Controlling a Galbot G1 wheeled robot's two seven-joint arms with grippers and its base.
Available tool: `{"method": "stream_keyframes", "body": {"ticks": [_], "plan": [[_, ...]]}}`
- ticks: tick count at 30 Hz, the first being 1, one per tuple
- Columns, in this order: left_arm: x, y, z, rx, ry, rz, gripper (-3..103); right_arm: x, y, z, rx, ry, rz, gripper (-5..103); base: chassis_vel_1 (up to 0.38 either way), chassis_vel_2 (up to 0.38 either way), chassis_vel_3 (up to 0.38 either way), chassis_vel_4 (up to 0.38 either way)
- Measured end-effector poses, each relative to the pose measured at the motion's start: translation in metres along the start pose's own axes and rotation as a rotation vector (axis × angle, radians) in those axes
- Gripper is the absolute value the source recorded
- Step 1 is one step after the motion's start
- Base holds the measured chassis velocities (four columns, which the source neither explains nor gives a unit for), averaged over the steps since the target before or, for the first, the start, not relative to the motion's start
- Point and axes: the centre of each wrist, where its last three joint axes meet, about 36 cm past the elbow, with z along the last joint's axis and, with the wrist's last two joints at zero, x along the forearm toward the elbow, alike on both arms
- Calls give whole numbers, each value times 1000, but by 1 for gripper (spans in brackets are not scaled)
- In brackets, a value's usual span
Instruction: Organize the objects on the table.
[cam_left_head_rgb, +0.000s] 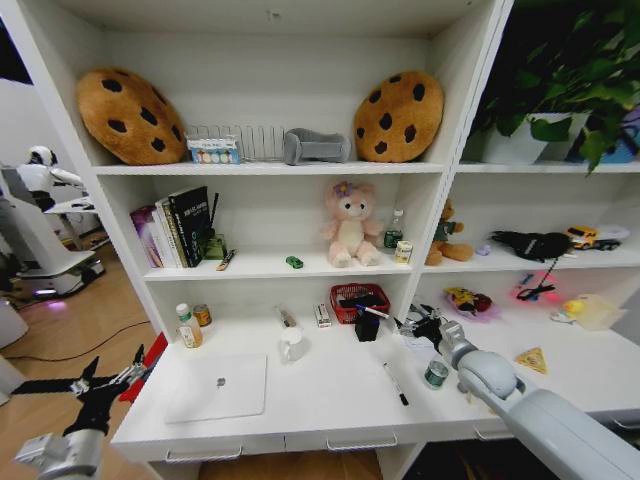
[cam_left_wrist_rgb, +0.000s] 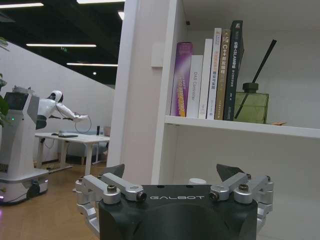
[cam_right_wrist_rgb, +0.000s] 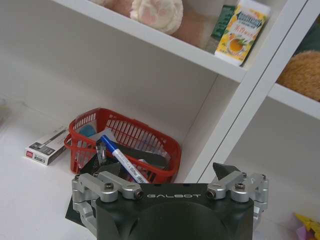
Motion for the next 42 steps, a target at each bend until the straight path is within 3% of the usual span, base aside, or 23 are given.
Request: {"method": "stream_keyframes", "body": {"ticks": [10, 17, 42], "plan": [[1, 7, -3, -8, -1, -14, 100, -47, 18, 1, -32, 14, -48, 100, 0, 0, 0, 0], [2, 9, -2, -11, 3, -23, 100, -58, 18, -1, -27, 15, -47, 100, 0, 0, 0, 0], [4, 18, 0, -2, 4, -53, 100, -105, 25, -3, 43, 65, -90, 100, 0, 0, 0, 0]]}}
